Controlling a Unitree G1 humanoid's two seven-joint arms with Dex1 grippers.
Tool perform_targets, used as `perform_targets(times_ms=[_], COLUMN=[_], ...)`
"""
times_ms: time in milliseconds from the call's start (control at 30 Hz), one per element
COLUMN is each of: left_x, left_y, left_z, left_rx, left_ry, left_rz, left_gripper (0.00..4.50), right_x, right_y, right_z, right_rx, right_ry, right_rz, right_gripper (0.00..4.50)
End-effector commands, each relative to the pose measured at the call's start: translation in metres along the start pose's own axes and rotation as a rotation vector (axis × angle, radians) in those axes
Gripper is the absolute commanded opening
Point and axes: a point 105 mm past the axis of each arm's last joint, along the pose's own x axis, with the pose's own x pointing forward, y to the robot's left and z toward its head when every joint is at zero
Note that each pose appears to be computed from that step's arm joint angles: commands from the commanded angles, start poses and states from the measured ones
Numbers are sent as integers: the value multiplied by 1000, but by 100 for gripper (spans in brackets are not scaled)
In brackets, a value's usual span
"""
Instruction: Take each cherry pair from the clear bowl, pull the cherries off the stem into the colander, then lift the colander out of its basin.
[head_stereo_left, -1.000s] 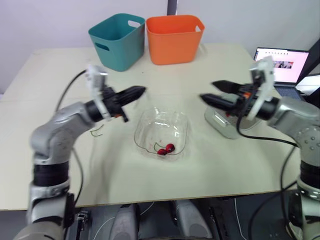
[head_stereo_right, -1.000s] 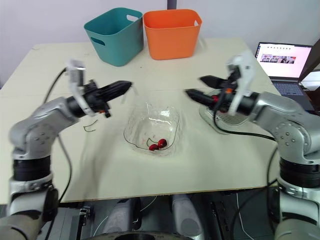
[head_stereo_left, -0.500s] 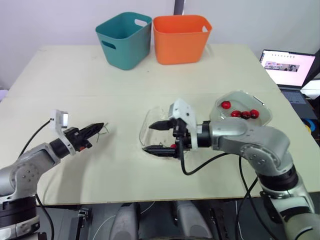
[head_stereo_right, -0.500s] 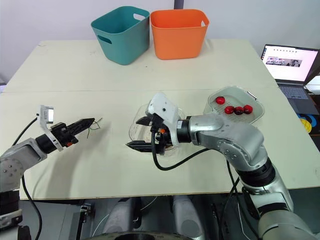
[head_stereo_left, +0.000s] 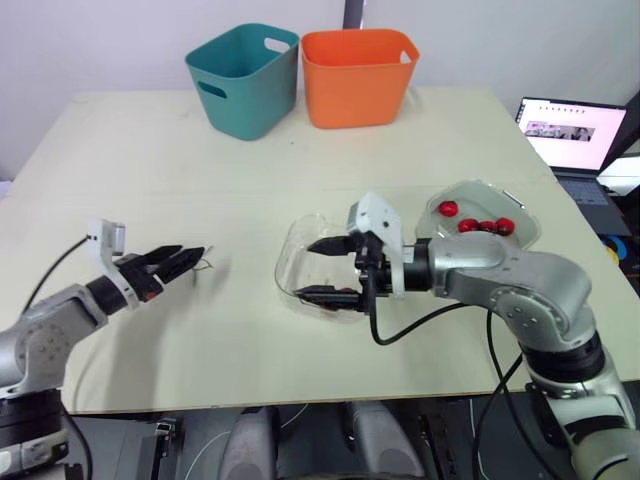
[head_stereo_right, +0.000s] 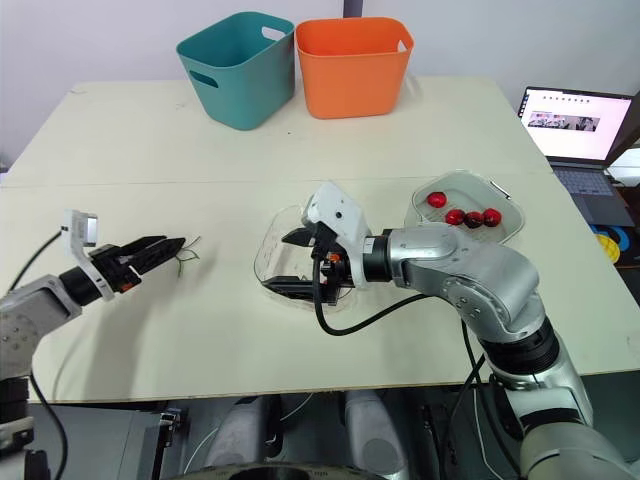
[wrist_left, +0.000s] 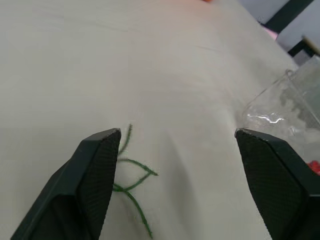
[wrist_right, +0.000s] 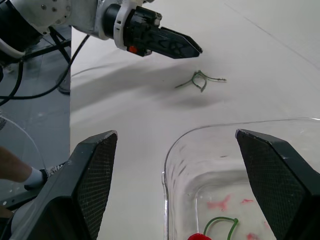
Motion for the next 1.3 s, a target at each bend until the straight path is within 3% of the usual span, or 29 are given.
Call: perform_targets(times_ms=[33, 167, 267, 467, 600, 867, 1033, 1300], left_x=[-5, -5, -5, -7, -8, 4, 1, 0], left_y=[-7, -26, -57, -117, -131, -166, -180, -198], left_z=[34, 58, 69, 58, 56, 32, 11, 0], left_rx=[155, 289, 399, 565, 641, 661, 652, 612], left_ry=[-32, -13, 59, 234, 274, 263, 300, 224], left_rz=[-24, -104, -239, -508, -571, -674, -734, -765], left_gripper=[387, 387, 448, 448, 448, 448, 448, 448], right_x=[-12, -29, -45, -49, -41, -21, -4, 7], right_y=[-7, -24, -41, -61, -58, -38, -48, -55], right_z=[13, 18, 17, 29, 25, 7, -7, -23], right_rx=[-19, 2, 12, -119, -130, -218, -264, -258], right_ry=[-36, -16, 113, 305, 423, 630, 712, 781], right_rz=[-25, -71, -114, -88, -7, 147, 155, 199], right_gripper=[404, 404, 404, 404, 404, 404, 404, 404])
